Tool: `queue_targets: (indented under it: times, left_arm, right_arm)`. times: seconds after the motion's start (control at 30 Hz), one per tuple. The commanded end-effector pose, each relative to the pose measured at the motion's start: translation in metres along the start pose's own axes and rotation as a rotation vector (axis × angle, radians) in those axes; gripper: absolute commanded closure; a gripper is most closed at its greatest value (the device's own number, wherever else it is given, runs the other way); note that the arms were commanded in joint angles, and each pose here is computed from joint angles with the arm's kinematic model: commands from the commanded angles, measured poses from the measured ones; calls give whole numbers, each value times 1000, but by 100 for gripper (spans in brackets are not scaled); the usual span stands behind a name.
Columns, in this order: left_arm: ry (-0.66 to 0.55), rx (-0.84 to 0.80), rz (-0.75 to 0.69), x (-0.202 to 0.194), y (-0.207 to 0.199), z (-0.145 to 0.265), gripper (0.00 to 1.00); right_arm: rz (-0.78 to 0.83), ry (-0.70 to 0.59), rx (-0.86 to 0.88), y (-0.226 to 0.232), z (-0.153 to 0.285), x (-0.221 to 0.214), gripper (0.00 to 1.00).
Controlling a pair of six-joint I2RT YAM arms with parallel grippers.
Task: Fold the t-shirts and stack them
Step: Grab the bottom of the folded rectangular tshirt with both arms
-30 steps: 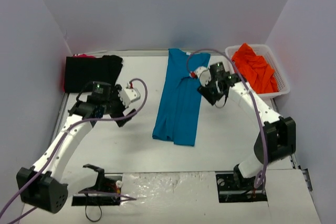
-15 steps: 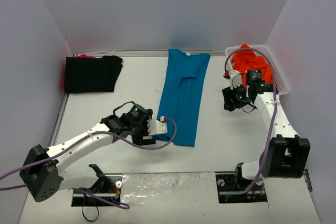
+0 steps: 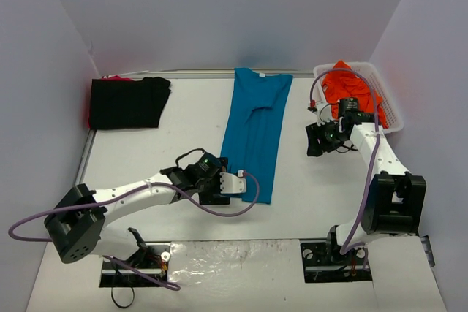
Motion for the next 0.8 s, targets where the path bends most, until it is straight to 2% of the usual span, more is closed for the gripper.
queue_targets:
  times: [0.0, 0.2, 0.27, 0.47, 0.57, 0.67, 0.7, 0.77]
  left_arm:
    - [-77, 18, -18, 15, 5, 0, 6]
    - [-64, -50, -12, 12, -4, -10, 5]
    - [-59, -67, -14, 11, -6, -13, 0]
    - [1, -104, -12, 7, -8, -27, 16]
    - [18, -104, -9, 7, -7, -30, 19]
    - [34, -127, -3, 7, -8, -33, 36]
    - [32, -127, -1, 7, -8, -33, 47]
    - [40, -128, 5, 7, -8, -33, 58]
  right_arm:
    - [-26, 29, 20, 2, -3, -5, 53]
    - [-30, 40, 19, 1, -5, -7, 52]
    - [-33, 44, 19, 0, -6, -7, 52]
    - [-39, 60, 24, -1, -10, -8, 52]
    - [-34, 59, 31, 0, -10, -9, 52]
    - [-37, 71, 36, 0, -13, -12, 52]
    - [-37, 71, 37, 0, -13, -11, 52]
    - [-41, 72, 39, -1, -14, -12, 52]
Point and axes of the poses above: each gripper's point midway between its finger pads, its own z axis back along the fingers, its own y axis along the line the jaws close on, x = y × z, the point moved 9 cm from there along z, back along the fingers, and after that the axes turned 1 degree about -z, right-handed, at the moved point
